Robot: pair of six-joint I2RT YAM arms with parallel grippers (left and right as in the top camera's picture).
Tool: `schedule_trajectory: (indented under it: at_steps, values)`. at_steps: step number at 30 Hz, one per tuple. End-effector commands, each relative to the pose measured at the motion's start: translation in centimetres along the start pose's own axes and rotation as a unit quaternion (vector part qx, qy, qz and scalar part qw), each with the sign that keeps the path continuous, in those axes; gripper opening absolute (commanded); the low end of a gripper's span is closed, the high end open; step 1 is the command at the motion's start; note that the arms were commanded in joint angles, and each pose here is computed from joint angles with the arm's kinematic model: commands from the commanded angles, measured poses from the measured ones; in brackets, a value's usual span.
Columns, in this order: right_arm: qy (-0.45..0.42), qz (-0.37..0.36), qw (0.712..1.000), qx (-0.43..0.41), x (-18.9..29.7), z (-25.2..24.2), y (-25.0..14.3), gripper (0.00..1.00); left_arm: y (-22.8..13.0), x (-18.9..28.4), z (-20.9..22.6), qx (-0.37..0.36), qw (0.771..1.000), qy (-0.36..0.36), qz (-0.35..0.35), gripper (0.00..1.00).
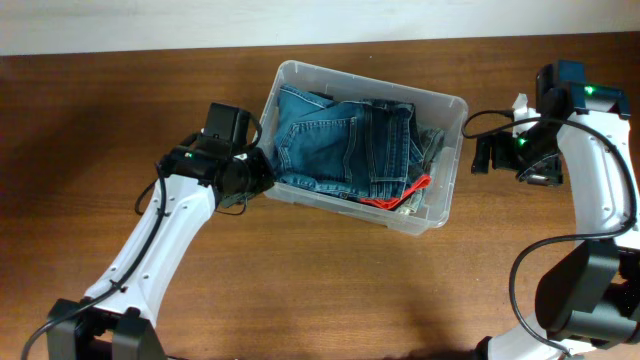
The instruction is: Pack container
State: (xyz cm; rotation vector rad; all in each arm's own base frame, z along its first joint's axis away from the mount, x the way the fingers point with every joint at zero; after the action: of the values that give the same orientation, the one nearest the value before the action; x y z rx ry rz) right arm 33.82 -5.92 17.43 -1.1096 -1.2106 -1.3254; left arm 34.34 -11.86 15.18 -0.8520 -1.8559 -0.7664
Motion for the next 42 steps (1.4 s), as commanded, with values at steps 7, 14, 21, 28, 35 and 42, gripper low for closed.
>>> schedule_trajectory:
  at_steps: [7, 14, 21, 28, 35, 42]
  values:
    - [-0.007, -0.016, 1.0, 0.004, 1.0, 0.1, 0.3, 0.98, -2.0, -3.3, 2.6, -0.019, 0.997, 0.056, 0.052, 0.06]
    - [-0.007, -0.016, 1.0, 0.004, 1.0, 0.1, 0.3, 0.98, -2.1, -0.8, 1.3, -0.022, 0.998, 0.023, 0.049, 0.01]
    - [-0.007, -0.016, 1.0, 0.004, 1.0, 0.1, 0.3, 0.98, -2.5, 3.4, -0.4, -0.047, 0.999, -0.025, 0.003, 0.01]
    - [-0.007, -0.016, 1.0, 0.004, 1.0, 0.1, 0.3, 0.98, -0.6, 4.4, -2.2, -0.152, 0.982, -0.017, -0.109, 0.01]
    - [-0.007, -0.016, 1.0, 0.004, 1.0, 0.1, 0.3, 0.98, 0.8, 3.0, -3.1, -0.237, 0.955, 0.038, -0.174, 0.01]
    - [-0.007, -0.016, 1.0, 0.004, 1.0, 0.1, 0.3, 0.98, 1.2, -1.9, -1.9, -0.29, 0.941, 0.103, -0.144, 0.01]
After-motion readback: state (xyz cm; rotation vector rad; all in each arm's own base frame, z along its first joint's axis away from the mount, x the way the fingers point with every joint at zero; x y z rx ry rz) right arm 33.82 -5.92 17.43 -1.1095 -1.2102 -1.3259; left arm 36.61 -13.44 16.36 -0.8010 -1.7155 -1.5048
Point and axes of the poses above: each gripper's point midway between its finger pads, its own x axis back along the fingers, its own z axis along the line the jaws close on, y = z × x, the point moved 3 cm from there along x, back along the fingers, and after that the axes turned 11 degrees about x, right-handed, at the moved point
